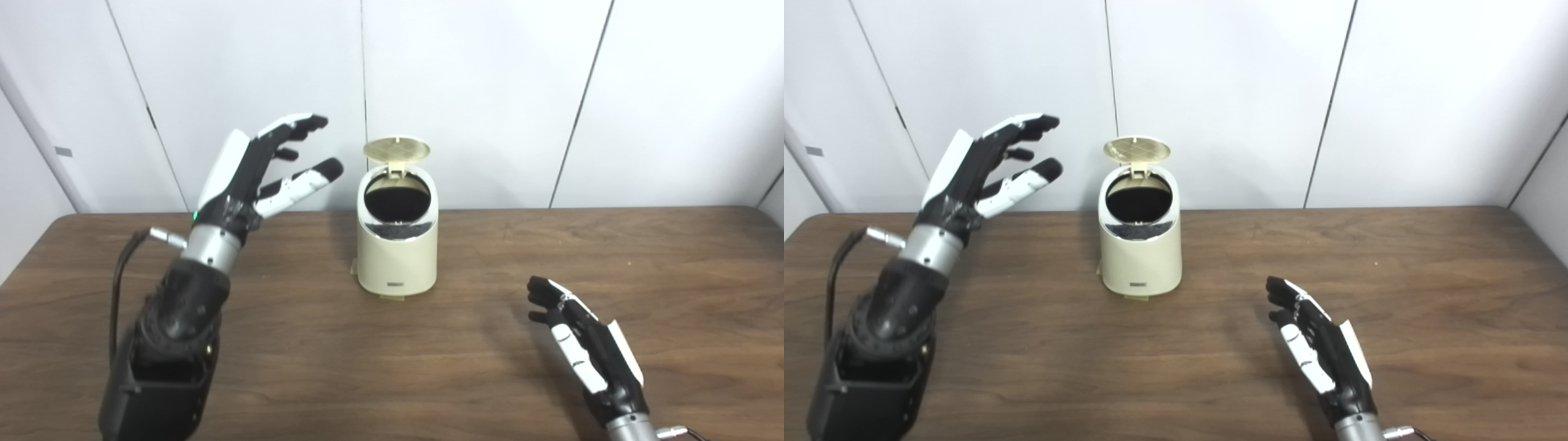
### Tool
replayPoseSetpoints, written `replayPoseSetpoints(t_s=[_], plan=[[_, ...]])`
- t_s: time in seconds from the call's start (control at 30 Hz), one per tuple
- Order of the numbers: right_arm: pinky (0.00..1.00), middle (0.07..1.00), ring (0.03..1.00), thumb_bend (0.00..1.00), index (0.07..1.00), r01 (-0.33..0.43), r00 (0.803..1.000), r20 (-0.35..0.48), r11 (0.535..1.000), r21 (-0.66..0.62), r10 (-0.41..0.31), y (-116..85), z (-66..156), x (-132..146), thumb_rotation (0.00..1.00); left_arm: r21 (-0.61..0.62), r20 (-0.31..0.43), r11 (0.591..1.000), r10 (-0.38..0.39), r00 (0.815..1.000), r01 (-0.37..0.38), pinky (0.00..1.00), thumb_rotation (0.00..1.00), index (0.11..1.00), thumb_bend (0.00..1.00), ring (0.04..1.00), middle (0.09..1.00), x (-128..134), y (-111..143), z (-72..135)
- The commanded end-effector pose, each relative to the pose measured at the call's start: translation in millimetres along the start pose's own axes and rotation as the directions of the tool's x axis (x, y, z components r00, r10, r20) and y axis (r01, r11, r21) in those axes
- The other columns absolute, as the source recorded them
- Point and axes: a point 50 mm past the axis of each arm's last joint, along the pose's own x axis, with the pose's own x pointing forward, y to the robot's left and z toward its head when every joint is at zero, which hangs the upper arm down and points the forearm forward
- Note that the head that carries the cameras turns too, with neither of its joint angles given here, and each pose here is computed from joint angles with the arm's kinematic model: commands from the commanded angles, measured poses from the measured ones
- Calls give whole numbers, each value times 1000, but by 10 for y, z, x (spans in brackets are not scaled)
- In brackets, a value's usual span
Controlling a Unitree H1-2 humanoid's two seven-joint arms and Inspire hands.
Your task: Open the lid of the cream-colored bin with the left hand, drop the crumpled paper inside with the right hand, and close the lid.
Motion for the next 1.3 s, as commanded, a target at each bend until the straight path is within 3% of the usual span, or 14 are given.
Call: replayPoseSetpoints(t_s=[0.0,0.1,0.2,0.37,0.5,0.53,0.57,0.63,0.83,1.27], plan=[[751,843,846,199,813,12,997,75,1000,1,-12,-5,114,77,717,69,65,997,23,998,-27,722,799,822,996,824,836,210,165,207],[741,844,844,191,813,9,997,72,1000,-1,-8,11,127,75,708,114,80,993,1,997,-10,692,763,812,1000,806,824,364,166,277],[732,846,848,178,815,4,997,73,1000,2,-4,15,122,75,696,140,73,990,-29,997,19,724,728,832,1000,832,844,534,130,309],[715,835,841,154,803,-5,997,72,1000,8,4,12,111,73,677,279,24,959,-56,998,48,750,771,840,1000,892,878,792,53,345],[699,840,836,157,802,-10,998,65,1000,9,10,21,97,70,658,315,-6,948,-56,998,55,760,769,847,1000,922,922,930,12,371],[699,843,838,161,805,-12,998,60,1000,7,11,24,98,69,672,325,-4,944,-61,998,59,769,762,849,1000,937,930,968,2,381],[695,841,836,162,803,-12,998,58,1000,4,12,26,98,70,684,343,1,937,-68,998,63,892,764,851,1000,948,922,1002,-7,388],[690,835,830,167,798,-9,999,54,1000,1,9,31,96,73,709,397,4,914,-86,996,77,968,779,855,1000,951,923,1087,-36,383],[685,826,819,171,794,-8,999,49,1000,-19,9,62,89,67,797,482,-48,871,-85,995,97,959,779,849,1000,953,936,1307,-119,316],[707,843,834,199,815,-23,999,31,1000,-3,23,78,51,71,775,541,-48,832,-119,992,126,999,788,854,1000,956,928,1355,-249,243]])
